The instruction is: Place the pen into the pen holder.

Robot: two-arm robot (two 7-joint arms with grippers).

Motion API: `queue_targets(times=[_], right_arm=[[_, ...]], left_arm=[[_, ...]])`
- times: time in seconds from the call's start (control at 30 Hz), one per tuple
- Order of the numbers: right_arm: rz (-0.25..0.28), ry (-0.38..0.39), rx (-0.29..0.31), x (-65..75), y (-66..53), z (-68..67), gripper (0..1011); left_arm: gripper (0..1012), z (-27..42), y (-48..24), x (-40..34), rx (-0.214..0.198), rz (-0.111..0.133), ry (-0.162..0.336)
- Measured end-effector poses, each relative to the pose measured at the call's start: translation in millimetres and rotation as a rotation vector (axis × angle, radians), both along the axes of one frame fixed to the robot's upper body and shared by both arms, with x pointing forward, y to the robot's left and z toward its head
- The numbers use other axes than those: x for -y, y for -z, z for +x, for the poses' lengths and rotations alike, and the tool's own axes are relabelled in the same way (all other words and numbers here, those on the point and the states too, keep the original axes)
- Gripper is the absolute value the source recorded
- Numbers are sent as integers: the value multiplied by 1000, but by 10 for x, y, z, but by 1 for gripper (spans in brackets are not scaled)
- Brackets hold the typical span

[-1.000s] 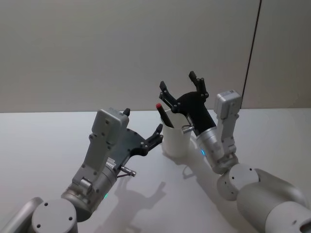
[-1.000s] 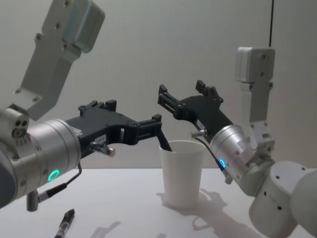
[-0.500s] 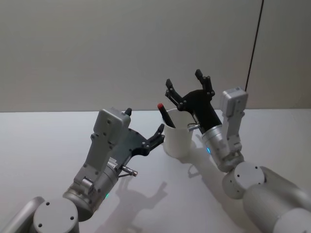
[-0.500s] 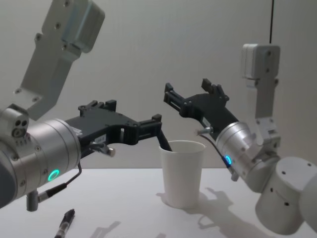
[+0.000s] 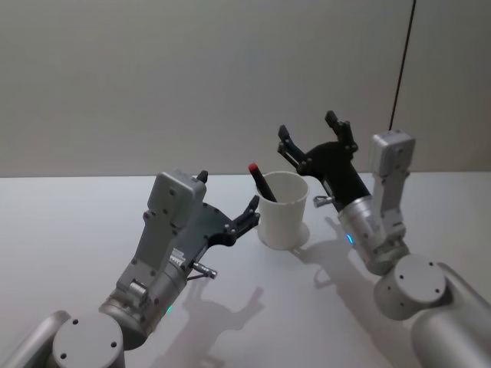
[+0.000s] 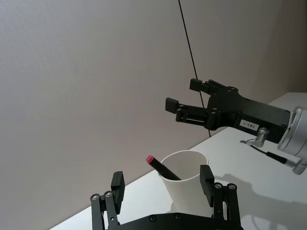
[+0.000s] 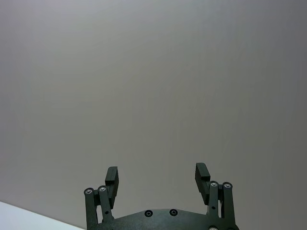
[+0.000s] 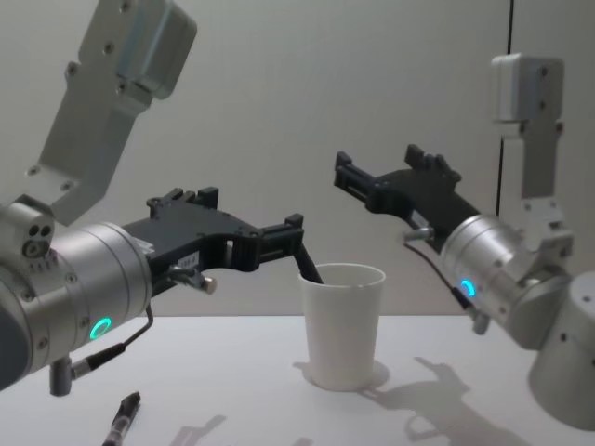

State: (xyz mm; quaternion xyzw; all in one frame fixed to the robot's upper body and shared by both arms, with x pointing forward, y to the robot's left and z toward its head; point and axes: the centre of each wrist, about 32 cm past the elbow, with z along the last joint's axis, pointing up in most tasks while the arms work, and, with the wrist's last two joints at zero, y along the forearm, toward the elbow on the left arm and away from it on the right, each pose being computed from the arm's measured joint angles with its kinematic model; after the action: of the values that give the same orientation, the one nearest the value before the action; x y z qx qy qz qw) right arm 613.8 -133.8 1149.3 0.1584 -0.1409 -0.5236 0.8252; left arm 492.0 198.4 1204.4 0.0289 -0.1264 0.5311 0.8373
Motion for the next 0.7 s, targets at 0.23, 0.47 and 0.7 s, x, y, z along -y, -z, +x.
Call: queue_targets(times=[0.23, 0.47, 0.7], right_arm=[[-8, 6, -41, 141, -112, -135, 1001], [-16, 15, -78, 308, -216, -277, 1001], [-30, 32, -121, 501, -306, -432, 1001]], left_arm=[[1000, 0, 0, 0, 0, 0, 0], [1000, 0, 0, 0, 0, 0, 0], [1000, 0, 0, 0, 0, 0, 0]])
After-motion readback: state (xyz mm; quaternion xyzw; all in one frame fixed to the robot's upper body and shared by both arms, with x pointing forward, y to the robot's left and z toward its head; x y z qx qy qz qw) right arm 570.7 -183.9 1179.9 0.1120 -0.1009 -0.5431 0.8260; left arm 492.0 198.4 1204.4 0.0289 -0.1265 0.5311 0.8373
